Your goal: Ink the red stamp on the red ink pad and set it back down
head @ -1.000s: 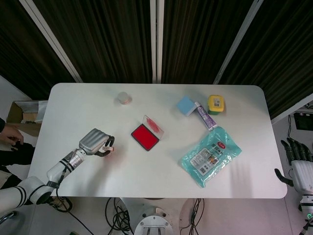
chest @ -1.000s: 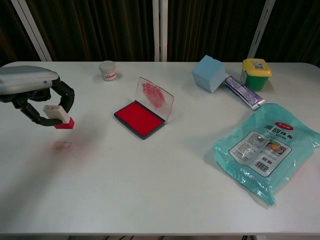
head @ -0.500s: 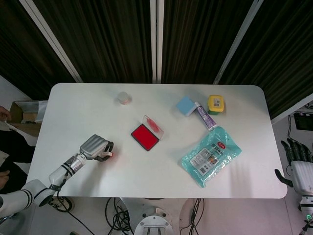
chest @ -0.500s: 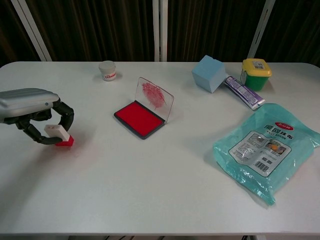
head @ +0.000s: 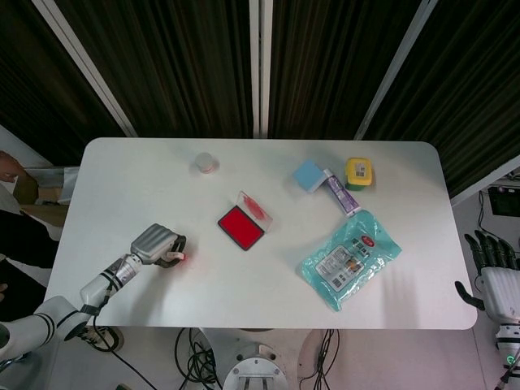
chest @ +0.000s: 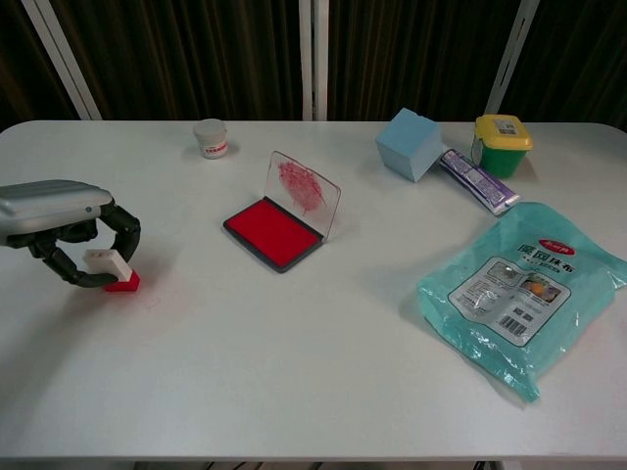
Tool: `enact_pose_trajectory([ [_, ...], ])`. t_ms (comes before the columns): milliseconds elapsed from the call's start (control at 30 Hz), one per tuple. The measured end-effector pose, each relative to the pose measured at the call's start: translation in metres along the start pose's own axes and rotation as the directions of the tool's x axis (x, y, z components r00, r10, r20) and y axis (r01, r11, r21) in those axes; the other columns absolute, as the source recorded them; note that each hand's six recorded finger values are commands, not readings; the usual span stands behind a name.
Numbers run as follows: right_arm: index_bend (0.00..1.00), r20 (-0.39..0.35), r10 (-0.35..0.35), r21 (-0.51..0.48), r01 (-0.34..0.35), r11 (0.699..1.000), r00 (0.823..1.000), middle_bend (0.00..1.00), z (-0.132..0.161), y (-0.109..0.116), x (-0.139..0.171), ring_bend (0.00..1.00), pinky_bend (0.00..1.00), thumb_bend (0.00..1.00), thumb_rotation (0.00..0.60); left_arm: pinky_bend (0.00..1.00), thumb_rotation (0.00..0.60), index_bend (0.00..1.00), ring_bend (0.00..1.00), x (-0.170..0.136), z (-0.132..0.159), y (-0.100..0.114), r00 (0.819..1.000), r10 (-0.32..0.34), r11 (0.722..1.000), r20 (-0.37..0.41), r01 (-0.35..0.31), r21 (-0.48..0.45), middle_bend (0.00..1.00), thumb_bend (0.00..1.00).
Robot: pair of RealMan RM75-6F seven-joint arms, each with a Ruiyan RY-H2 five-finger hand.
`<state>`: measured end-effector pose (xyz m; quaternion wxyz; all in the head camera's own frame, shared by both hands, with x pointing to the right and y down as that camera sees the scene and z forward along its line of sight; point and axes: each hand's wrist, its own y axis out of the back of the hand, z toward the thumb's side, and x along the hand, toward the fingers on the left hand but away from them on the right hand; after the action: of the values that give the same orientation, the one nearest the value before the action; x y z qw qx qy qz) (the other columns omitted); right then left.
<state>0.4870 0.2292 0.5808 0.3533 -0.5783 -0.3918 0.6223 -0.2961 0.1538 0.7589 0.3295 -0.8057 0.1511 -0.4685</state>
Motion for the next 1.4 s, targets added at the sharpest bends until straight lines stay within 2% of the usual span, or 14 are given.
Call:
enact_pose_trajectory([
  [233,0.0,0.001,-0.002,0.001,0.002,1.0,1.0,0.0,0.0,0.001,0.0,0.0,0.0,0.19,0.6,0.99,0.6,0.51,1.0,0.002,0.001,0.0,1.0,0.0,1.0,0.011,0.0,-0.001,0.55,0.4],
  [567,0.0,0.003,0.001,0.002,-0.001,1.0,1.0,0.0,-0.001,0.0,0.0,0.0,0.0,0.19,0.6,0.99,0.6,0.48,1.0,0.002,0.001,-0.002,1.0,-0.01,1.0,0.017,0.01,0.012,0.5,0.39],
  [667,0.0,0.004,0.004,0.003,-0.004,1.0,1.0,0.0,-0.001,0.0,0.0,0.0,0.0,0.19,0.6,0.99,0.6,0.43,1.0,0.001,0.001,-0.002,1.0,-0.016,1.0,0.023,0.016,0.018,0.46,0.38],
  [867,0.0,0.006,0.006,0.006,-0.006,1.0,1.0,0.0,-0.001,0.0,0.0,0.0,0.0,0.19,0.6,0.98,0.6,0.27,1.0,-0.002,0.002,-0.002,0.999,-0.025,0.999,0.042,0.024,0.032,0.37,0.37],
  [1167,0.0,0.002,0.012,0.011,-0.012,1.0,1.0,0.0,0.002,0.0,-0.001,0.0,0.0,0.19,0.6,0.98,0.6,0.26,1.0,-0.006,-0.002,0.003,0.999,-0.016,0.999,0.041,0.014,0.037,0.35,0.36],
  [1400,0.0,0.001,0.016,0.011,-0.016,1.0,1.0,0.0,0.004,-0.001,-0.001,0.0,0.0,0.2,0.6,0.98,0.6,0.27,1.0,-0.01,-0.003,0.007,0.999,-0.015,0.999,0.039,0.013,0.044,0.39,0.36],
])
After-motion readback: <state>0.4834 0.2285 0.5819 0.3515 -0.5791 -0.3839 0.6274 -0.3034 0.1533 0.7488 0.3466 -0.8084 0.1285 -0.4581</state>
